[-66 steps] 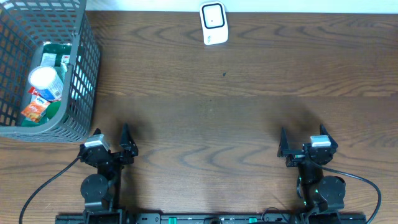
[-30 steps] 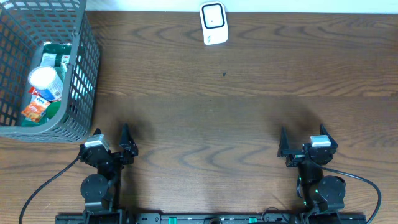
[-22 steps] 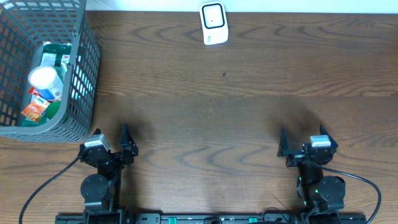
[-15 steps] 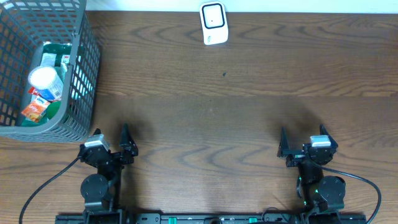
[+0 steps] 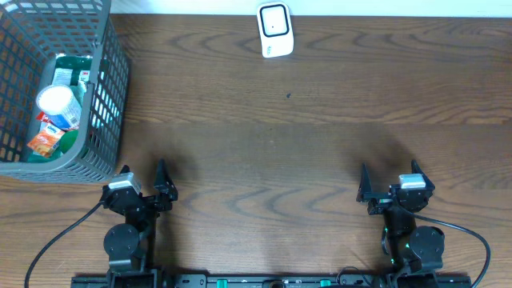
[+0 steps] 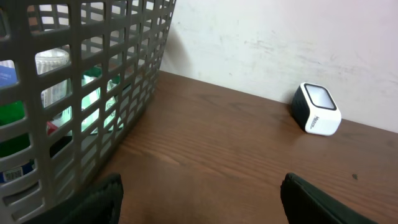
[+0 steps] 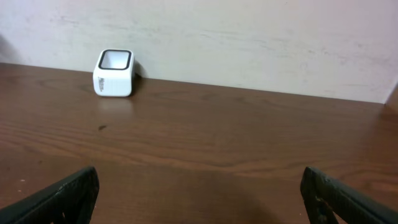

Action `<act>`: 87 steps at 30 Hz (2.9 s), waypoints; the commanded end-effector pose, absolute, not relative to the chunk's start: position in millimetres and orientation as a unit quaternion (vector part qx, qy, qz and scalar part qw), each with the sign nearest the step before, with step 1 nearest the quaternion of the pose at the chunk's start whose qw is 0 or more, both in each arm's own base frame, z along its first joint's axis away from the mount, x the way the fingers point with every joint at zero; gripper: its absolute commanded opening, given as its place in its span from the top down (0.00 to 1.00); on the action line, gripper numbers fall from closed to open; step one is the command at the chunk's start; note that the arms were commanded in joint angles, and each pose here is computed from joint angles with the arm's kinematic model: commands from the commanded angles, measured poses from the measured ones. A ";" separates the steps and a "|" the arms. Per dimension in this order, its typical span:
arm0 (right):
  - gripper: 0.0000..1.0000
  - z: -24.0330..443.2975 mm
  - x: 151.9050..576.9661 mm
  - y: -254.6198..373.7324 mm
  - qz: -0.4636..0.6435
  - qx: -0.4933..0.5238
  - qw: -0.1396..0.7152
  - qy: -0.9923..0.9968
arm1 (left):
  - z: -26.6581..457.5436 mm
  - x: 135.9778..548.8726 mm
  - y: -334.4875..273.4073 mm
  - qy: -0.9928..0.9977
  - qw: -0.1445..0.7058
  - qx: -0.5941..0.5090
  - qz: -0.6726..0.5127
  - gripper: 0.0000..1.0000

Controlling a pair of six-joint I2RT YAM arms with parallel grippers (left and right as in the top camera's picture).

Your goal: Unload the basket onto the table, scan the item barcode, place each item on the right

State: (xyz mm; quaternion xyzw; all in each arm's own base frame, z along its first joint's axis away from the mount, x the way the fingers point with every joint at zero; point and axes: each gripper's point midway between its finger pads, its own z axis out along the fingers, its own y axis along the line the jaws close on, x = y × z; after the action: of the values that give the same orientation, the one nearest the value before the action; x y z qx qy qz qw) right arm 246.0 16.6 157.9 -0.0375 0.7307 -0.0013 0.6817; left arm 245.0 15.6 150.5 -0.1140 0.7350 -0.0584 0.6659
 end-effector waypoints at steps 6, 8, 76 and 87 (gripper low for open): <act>0.01 157.4 245.9 15.6 -0.007 -0.041 0.681 0.731 | 143.5 244.3 23.1 0.741 0.660 -0.120 -0.035 0.19; 0.01 158.5 245.9 15.8 -0.006 -0.041 0.683 0.729 | 152.9 246.1 12.2 0.731 0.672 -0.098 -0.060 0.19; 0.01 200.4 319.7 74.3 0.137 -0.011 0.164 0.977 | 248.9 362.6 208.2 0.932 0.111 -0.344 0.040 0.19; 0.01 194.8 322.1 74.5 0.136 -0.010 0.157 0.978 | 220.3 336.9 216.3 0.926 0.041 -0.373 0.030 0.18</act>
State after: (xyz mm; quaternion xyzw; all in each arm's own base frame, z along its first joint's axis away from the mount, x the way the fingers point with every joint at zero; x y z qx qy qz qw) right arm 319.9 74.0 193.5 -0.0113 0.9789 0.1313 0.1561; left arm 361.5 220.3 217.7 -0.3574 0.9303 0.0309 0.0762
